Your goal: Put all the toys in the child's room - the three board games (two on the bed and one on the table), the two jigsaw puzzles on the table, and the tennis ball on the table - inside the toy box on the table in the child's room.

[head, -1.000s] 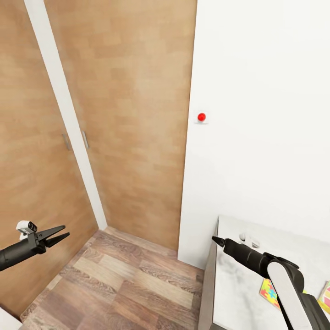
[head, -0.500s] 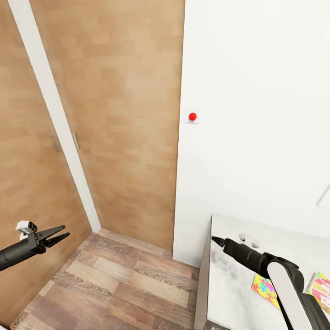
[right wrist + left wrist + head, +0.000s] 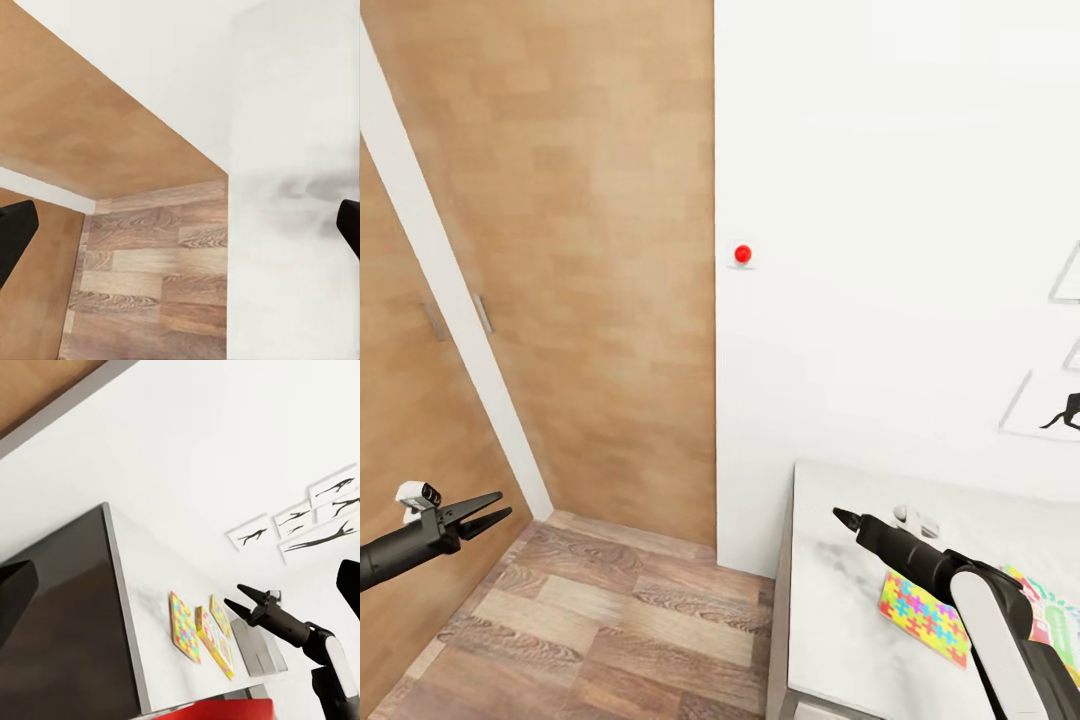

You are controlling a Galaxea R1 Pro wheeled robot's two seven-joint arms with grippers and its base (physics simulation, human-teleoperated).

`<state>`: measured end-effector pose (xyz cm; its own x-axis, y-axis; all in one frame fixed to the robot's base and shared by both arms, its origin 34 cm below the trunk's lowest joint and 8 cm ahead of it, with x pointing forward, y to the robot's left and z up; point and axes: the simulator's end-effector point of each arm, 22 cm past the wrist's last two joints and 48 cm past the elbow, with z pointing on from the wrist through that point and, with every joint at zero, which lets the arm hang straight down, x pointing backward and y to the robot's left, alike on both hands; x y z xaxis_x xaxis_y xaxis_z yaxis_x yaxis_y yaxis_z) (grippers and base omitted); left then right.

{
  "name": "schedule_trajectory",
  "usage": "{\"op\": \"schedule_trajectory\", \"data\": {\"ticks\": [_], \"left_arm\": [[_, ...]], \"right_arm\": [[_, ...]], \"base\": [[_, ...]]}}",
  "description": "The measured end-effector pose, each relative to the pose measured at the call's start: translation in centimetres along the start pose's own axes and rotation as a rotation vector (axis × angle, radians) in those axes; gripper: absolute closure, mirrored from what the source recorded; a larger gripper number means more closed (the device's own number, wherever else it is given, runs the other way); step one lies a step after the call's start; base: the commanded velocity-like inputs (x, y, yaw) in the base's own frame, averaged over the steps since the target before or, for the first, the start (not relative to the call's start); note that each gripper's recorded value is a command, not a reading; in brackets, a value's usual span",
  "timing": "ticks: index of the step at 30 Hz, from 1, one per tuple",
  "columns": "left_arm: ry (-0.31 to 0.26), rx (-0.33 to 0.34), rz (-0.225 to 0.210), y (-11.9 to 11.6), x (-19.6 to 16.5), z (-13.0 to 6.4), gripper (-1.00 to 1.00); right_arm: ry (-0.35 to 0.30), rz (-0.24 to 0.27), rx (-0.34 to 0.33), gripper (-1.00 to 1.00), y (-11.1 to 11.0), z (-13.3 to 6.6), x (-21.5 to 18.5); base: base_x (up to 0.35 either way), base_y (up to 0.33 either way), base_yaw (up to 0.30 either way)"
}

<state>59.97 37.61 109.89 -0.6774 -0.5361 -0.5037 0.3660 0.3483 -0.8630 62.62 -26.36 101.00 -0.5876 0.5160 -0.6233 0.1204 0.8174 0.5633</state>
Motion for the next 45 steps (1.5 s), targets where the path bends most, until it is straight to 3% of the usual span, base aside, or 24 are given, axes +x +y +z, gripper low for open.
{"op": "schedule_trajectory", "data": {"ticks": [21,45], "left_arm": [[0.002,-0.003,-0.003,0.2,0.1,0.0,-1.00],[0.014,-0.043,-0.028,2.2,0.7,0.3,-1.00]], "right_arm": [[-0.011,0.004,0.009,-1.00,-0.5,0.0,-0.4],[0.026,0.011,0.016,-1.00,-0.8,1.0,1.1]], "base": [[0.000,0.000,-0.003],[0.000,0.000,-0.040]]}}
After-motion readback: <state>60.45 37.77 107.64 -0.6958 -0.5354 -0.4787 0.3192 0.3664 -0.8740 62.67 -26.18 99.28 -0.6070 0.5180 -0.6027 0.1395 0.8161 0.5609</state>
